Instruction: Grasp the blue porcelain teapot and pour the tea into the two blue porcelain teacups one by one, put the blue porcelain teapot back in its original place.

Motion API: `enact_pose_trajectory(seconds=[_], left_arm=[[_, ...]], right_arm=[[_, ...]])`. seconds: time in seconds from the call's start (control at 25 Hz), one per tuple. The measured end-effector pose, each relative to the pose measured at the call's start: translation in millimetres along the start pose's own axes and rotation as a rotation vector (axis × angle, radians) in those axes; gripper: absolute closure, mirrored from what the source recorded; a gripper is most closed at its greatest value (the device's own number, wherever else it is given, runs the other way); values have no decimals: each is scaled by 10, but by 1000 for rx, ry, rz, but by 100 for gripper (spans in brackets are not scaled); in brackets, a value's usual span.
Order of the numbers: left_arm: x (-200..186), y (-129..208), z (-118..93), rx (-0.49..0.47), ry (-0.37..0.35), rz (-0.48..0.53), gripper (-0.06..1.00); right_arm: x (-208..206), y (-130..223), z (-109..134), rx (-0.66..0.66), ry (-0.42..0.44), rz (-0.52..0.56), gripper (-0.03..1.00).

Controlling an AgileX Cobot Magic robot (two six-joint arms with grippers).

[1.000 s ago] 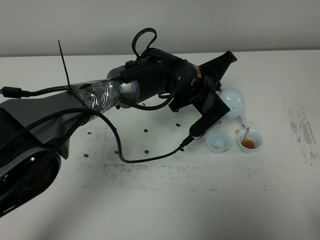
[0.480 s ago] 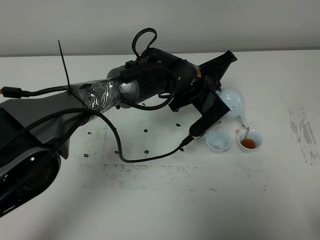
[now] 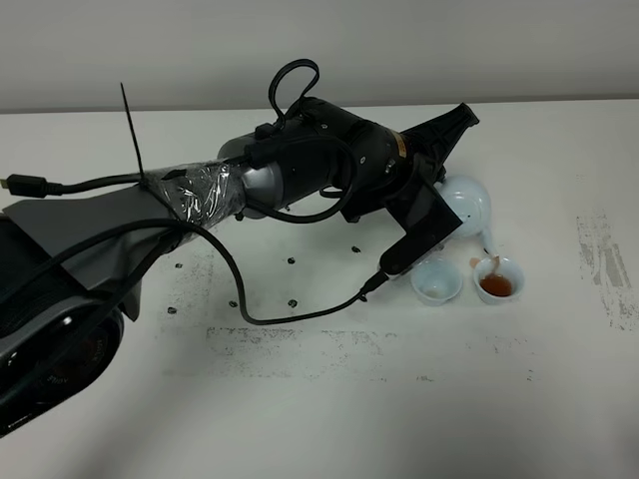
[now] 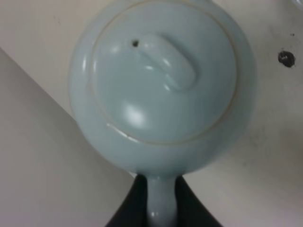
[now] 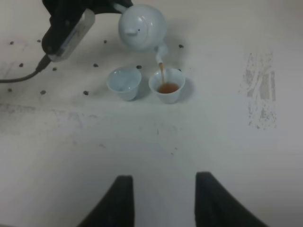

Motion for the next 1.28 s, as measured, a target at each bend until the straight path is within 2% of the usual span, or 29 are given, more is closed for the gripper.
enact_pose_trajectory(seconds=[1.28], left_arm=[[-1,29,13,24,-9,22,91]], right_arm=[[0,0,0,0,0,0,67]])
Point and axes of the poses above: a point on each arm's last joint axis where the gripper is mounted, x pointing out along that axis toward the gripper, z along the wrist's bending axis when the last joint is at zero, y = z × x, the point moved 4 cm from there along x, pointing out along that axis toward the gripper, and after that the axes turned 12 degrees about x, right-handed, at the moved point
